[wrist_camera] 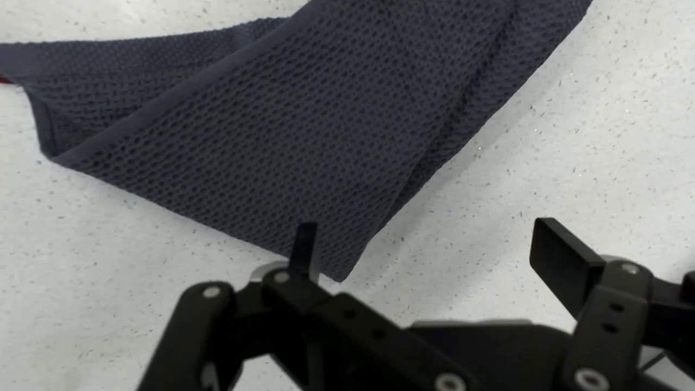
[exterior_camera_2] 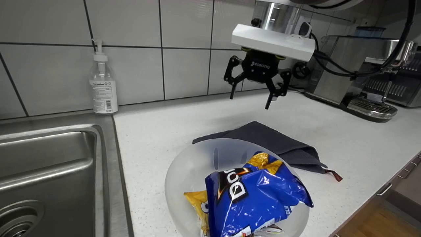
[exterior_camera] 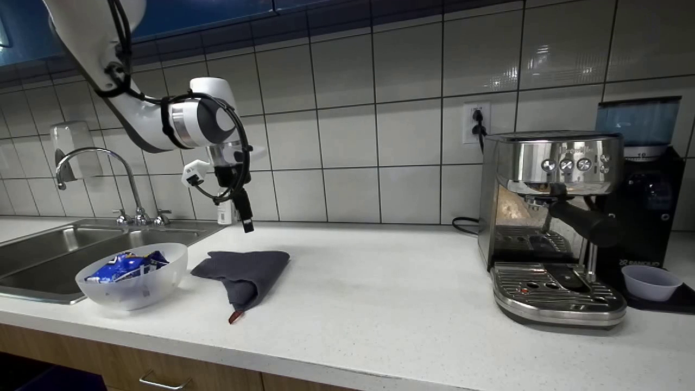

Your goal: Fold the grey towel twice in a triangular shape

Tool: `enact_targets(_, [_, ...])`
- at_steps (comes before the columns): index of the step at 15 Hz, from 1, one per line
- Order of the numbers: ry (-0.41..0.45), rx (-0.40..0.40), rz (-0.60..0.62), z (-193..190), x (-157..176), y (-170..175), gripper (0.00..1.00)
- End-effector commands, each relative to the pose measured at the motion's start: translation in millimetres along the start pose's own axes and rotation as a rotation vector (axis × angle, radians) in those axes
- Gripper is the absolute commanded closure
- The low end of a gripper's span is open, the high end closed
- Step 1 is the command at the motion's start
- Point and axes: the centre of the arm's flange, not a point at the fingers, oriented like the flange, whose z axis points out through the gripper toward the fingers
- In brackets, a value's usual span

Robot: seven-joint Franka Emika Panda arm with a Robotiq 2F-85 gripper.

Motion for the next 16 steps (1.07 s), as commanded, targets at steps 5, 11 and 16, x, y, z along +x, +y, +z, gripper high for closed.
enact_targets(5, [-0.003,0.018,-0.026,-28.7,15.5,62.2,0.00])
enact_targets(11, [-0.008,0.024,-0.057,-45.2,23.1,102.0,0.00])
enact_targets(16, [0.004,0.029,-0.089,-60.4,18.4,134.2,0.00])
